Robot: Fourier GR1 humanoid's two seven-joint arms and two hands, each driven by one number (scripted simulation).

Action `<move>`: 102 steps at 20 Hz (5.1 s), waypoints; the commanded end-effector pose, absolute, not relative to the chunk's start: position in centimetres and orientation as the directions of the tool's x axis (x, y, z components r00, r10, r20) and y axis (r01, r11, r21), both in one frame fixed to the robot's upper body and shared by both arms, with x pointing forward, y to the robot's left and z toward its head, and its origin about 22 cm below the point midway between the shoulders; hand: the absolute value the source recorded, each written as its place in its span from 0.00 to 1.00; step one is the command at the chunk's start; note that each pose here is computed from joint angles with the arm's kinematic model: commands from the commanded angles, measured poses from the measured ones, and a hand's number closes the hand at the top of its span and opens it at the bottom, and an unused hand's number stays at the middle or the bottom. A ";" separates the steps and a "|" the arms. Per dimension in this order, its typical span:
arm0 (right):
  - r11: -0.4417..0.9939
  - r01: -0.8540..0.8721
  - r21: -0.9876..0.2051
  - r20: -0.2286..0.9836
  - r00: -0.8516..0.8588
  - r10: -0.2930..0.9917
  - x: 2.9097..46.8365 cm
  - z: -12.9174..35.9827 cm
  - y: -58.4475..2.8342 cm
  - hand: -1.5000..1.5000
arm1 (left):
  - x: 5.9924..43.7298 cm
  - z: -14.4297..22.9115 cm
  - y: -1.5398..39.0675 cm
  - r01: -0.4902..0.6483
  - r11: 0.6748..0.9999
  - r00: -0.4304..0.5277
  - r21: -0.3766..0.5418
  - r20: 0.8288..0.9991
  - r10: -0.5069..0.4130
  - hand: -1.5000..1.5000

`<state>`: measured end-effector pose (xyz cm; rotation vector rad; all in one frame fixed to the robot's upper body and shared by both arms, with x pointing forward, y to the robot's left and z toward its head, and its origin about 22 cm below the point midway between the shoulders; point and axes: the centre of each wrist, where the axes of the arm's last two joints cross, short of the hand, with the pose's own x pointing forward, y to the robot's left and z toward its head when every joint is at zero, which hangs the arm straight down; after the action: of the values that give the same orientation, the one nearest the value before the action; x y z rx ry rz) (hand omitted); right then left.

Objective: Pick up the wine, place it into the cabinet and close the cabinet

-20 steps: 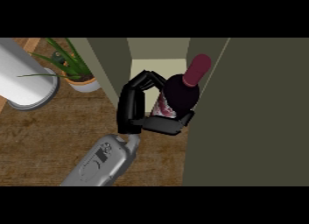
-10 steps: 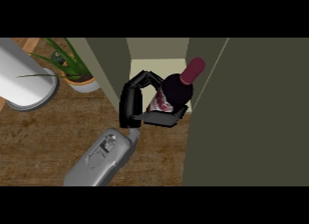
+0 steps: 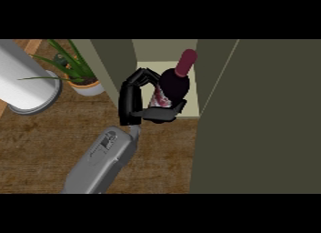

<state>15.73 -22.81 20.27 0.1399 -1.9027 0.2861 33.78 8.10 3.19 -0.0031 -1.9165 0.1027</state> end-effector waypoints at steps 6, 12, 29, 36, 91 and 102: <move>0.950 -0.305 -0.072 0.930 -0.365 -0.047 14.4 21.5 -22.7 0.00 | 37.7 3.9 8.4 -0.042 0.995 -0.295 -0.089 0.953 0.073 1.00; 0.949 -0.309 -0.066 0.928 -0.369 -0.055 14.5 21.4 -23.3 0.00 | 39.2 4.7 8.5 -0.060 0.997 -0.247 -0.048 0.969 0.032 1.00; 0.943 -0.325 -0.072 0.933 -0.357 -0.052 14.7 19.7 -22.5 0.00 | 42.5 4.0 9.6 -0.165 0.986 -0.343 0.032 0.935 -0.088 1.00; 0.937 -0.339 -0.083 0.928 -0.369 -0.051 14.6 20.5 -23.3 0.00 | 43.5 5.3 9.6 -0.181 0.982 -0.294 -0.044 0.956 -0.012 1.00; 0.923 -0.378 -0.076 0.933 -0.354 -0.069 16.1 19.1 -21.5 0.00 | 41.2 -1.0 12.4 -0.226 0.974 -0.303 -0.005 0.951 -0.065 0.00; 0.926 -0.374 -0.059 0.932 -0.352 -0.082 15.8 20.2 -20.5 0.00 | 41.1 -1.1 12.0 -0.121 0.992 -0.304 -0.044 0.953 0.005 0.00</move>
<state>16.64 -20.79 19.51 0.3089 -1.9026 0.3282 41.78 11.36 0.21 0.1094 -1.9069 0.0917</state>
